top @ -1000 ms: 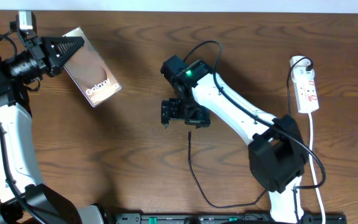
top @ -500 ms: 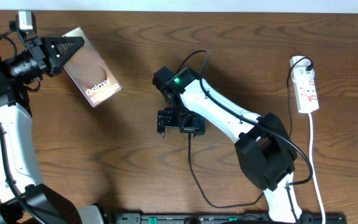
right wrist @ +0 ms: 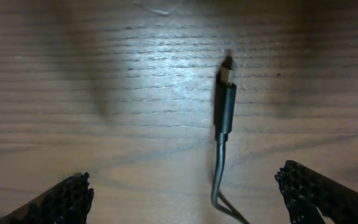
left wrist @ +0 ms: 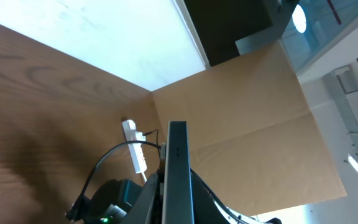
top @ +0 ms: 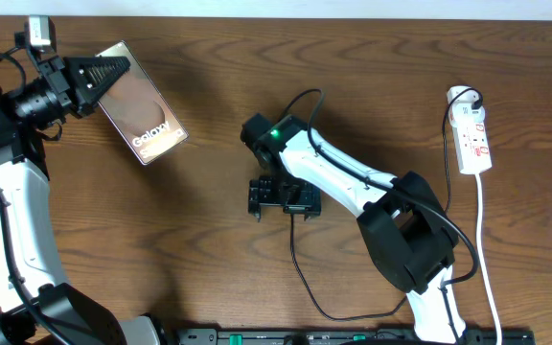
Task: Plug charger to phone and switch on socket
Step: 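Move the right gripper over the black cable's USB-C plug on the table, then lower the right gripper and close it on the USB-C plug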
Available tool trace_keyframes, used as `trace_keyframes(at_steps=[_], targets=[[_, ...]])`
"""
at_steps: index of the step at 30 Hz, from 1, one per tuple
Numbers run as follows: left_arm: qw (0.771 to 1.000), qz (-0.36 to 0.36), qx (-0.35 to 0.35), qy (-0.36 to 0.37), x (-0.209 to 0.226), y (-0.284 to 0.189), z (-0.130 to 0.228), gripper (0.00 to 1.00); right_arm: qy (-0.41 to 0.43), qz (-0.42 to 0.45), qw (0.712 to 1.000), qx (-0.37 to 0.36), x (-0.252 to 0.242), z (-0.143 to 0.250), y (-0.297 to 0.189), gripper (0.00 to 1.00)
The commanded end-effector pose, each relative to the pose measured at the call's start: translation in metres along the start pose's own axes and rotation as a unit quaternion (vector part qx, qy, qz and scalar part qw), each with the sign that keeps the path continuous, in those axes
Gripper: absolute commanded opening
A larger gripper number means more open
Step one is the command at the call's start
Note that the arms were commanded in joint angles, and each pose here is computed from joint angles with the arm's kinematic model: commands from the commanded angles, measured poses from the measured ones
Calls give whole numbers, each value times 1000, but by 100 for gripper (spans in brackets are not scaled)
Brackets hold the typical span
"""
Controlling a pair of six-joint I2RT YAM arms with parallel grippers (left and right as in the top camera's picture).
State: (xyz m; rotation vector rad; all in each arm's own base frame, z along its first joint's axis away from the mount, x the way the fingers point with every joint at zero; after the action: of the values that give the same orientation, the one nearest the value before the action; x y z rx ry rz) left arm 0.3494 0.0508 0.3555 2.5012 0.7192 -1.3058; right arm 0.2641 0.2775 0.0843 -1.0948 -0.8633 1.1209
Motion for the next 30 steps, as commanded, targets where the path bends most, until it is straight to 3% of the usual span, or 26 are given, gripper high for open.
trace_keyframes(at_steps=[1,30], targets=[[1000,12,8,12,-7,-1,1,8,5,10,1000,-2,-2,1,9,94],[1000,12,8,15,-7,-1,0,8,7,-30,999,12,-2,-13,7,93]])
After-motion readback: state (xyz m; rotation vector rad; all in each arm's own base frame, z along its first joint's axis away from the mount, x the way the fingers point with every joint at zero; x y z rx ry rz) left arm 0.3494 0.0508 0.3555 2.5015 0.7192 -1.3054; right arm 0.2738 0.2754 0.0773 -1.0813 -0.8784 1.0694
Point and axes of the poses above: each gripper's point midway between its finger pads, its own y axis out along the fingers, its own x axis along the line the jaws close on, z = x × y, the point moved 6 cm from there along -y, back along the fingers, and after that the axes turned 11 degrees about y, right-handed, at the moved point
